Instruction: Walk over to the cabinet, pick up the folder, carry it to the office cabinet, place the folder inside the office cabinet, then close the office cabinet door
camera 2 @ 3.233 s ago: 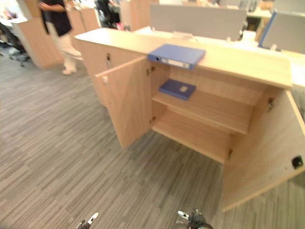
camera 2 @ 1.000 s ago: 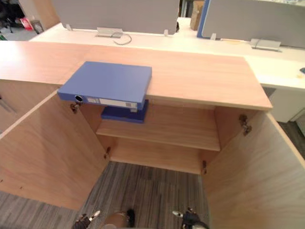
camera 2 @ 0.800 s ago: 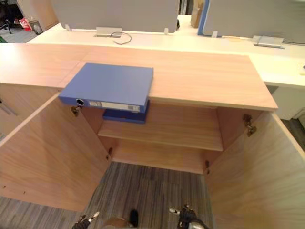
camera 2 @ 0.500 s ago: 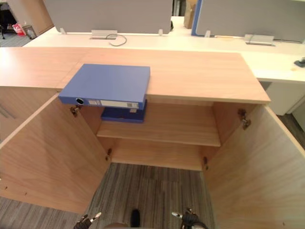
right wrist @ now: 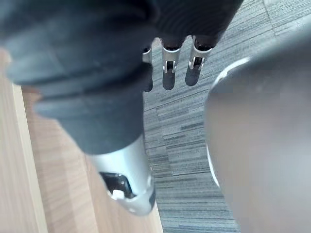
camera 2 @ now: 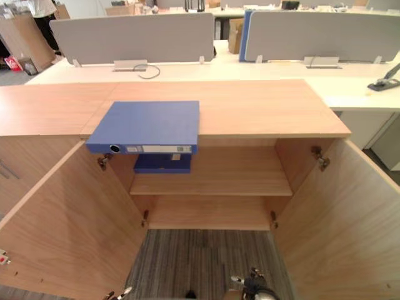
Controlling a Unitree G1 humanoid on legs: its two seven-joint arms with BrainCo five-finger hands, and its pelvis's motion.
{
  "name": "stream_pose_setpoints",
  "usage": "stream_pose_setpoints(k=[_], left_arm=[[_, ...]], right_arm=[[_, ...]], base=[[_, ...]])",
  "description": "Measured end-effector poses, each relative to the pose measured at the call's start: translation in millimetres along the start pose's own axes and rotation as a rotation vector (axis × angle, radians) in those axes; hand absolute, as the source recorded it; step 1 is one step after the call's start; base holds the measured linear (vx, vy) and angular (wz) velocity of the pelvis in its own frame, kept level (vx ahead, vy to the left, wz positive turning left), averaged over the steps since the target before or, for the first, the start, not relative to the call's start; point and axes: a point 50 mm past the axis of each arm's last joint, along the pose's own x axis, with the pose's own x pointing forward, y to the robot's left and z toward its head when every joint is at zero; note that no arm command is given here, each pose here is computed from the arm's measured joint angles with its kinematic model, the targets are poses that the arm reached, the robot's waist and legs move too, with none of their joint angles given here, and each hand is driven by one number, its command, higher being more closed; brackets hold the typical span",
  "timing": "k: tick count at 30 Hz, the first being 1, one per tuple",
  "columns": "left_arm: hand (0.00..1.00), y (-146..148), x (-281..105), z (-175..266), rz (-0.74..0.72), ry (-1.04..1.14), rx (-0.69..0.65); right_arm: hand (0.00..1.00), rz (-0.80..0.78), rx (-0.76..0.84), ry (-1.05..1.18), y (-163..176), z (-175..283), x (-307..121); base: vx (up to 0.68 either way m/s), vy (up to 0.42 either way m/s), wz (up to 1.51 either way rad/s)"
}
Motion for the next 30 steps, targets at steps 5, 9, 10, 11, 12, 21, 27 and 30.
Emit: stream_pose_setpoints(k=[5, 9, 10, 11, 12, 21, 27, 30], left_arm=[[0.0, 1.3, -2.4, -6.4, 0.028, 0.012, -0.099], [0.0, 3.7, -3.0, -7.6, 0.029, 0.015, -0.09], [0.0, 2.6, -2.4, -6.0, 0.024, 0.01, -0.085], [0.0, 0.2, -1.0, -1.5, 0.011, -0.001, -0.067], [0.0, -1.6, 0.3, 3.1, 0.0, -0.014, -0.054], [0.0, -19.9, 1.8, 22.9, -0.087, -0.063, -0.349], [0.0, -28.5, -6.2, 33.2, -0.167, -0.124, -0.46], [0.0, -34.2, -8.6, 38.0, -0.193, -0.146, -0.486]], right_arm=[[0.0, -0.002, 0.014, 0.027, -0.6, -9.6, -2.0], [0.0, -0.008, 0.041, 0.044, -0.7, -16.0, -3.5], [0.0, -0.009, 0.042, 0.046, -0.7, -16.4, -3.5], [0.0, -0.007, 0.043, 0.049, -0.2, -17.1, -3.6], [0.0, -0.004, 0.042, 0.051, 1.2, -17.2, -3.5], [0.0, -0.023, 0.036, 0.049, -0.4, -13.3, -2.0], [0.0, -0.005, 0.038, 0.078, 6.2, -21.6, -3.9], [0.0, 0.005, 0.036, 0.074, 11.0, -21.2, -4.3]], base=[[0.08, -0.088, 0.33], [0.15, -0.118, 0.24], [0.18, -0.126, 0.44], [0.16, -0.108, 0.4], [0.1, -0.063, 0.36], [0.02, 0.002, -0.06], [0.01, 0.083, 0.07], [0.0, 0.013, 0.01]])
